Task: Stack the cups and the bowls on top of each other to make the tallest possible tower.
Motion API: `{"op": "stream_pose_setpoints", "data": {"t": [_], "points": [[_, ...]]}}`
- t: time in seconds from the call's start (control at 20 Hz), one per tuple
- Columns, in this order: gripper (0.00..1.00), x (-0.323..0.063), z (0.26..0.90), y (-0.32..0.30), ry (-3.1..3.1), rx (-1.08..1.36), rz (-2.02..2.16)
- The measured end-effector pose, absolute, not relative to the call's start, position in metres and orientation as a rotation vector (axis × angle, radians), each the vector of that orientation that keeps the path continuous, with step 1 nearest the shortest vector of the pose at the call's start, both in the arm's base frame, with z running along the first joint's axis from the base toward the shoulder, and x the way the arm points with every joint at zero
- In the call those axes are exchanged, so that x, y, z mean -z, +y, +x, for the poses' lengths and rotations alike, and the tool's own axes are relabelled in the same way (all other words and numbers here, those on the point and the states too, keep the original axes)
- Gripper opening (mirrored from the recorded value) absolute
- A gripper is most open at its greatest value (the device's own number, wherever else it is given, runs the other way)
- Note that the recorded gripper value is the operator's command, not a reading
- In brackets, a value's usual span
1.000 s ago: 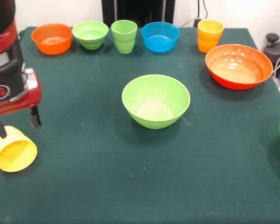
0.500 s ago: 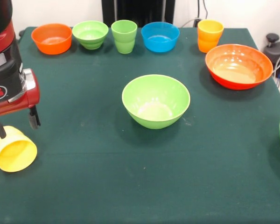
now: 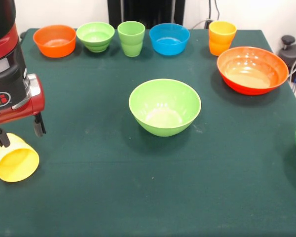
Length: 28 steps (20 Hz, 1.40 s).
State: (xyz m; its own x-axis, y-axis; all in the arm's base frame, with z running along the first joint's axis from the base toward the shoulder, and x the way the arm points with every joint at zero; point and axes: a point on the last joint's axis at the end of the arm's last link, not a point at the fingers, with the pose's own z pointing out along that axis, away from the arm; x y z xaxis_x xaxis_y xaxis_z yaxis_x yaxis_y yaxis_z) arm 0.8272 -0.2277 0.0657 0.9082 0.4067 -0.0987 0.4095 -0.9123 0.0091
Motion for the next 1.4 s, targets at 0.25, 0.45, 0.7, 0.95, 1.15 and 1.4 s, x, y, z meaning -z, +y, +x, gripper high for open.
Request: {"op": "stream_pose_setpoints", "data": {"t": [0.25,0.45,0.7,0.95,1.15,1.4], "points": [[1.0,-0.064,0.822,-0.232,0.633,0.155,3.047],[1.0,-0.064,0.819,-0.235,0.618,0.159,3.053],[1.0,-0.062,0.814,-0.238,0.598,0.165,3.063],[1.0,-0.058,0.809,-0.242,0.582,0.169,3.07],[1.0,-0.057,0.809,-0.243,0.577,0.163,3.065],[1.0,-0.055,0.808,-0.246,0.578,0.16,3.052]]}}
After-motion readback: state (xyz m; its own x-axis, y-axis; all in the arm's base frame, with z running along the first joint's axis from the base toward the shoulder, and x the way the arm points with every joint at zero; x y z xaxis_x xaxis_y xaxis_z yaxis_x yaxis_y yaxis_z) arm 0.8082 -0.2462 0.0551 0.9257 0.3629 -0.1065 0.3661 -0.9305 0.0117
